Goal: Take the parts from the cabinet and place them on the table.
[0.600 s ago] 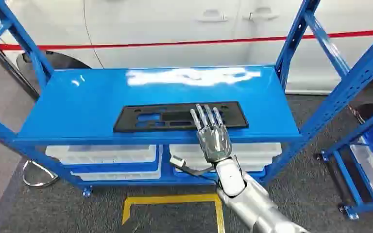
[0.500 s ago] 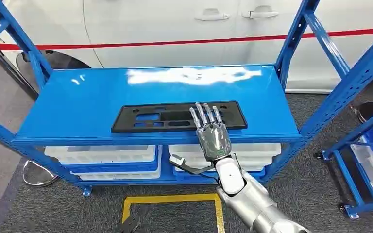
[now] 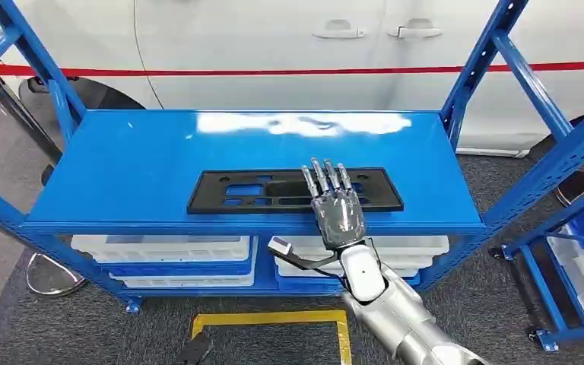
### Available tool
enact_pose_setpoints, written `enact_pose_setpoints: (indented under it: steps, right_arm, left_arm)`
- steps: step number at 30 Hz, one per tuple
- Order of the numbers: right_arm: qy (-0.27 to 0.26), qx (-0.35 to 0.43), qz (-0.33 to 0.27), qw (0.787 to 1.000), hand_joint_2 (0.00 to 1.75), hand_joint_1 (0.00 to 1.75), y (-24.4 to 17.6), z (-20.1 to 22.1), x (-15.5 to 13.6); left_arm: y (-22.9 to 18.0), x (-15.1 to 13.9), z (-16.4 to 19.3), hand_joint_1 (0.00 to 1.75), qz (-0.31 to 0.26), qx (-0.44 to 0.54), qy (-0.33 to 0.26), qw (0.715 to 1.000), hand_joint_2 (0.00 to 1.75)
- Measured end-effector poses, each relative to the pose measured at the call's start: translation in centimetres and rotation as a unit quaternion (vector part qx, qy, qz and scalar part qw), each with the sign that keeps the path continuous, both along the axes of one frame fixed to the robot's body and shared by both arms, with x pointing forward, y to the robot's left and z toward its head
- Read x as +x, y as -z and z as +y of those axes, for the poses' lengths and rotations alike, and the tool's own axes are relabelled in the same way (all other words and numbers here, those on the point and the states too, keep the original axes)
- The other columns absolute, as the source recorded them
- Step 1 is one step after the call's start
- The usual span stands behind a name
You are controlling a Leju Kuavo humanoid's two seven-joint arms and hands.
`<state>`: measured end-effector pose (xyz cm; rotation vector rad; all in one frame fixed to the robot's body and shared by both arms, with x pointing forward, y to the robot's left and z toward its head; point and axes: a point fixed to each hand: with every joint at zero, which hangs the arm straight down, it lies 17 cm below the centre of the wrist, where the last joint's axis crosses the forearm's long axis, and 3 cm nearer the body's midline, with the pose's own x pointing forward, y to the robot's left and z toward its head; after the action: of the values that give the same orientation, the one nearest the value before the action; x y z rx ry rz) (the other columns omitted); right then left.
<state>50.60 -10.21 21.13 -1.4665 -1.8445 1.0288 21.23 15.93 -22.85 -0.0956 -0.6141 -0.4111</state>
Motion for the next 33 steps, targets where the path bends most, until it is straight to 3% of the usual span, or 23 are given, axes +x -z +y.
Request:
enact_pose_setpoints:
  steps: [33]
  right_arm:
    - [-0.001, 0.01, -0.026, 1.0, 1.75, 0.0, -2.3, -0.8, 0.0]
  left_arm:
    - [-1.1, 2.3, 0.1, 0.0, -0.037, -0.016, -0.03, 0.999, 0.0]
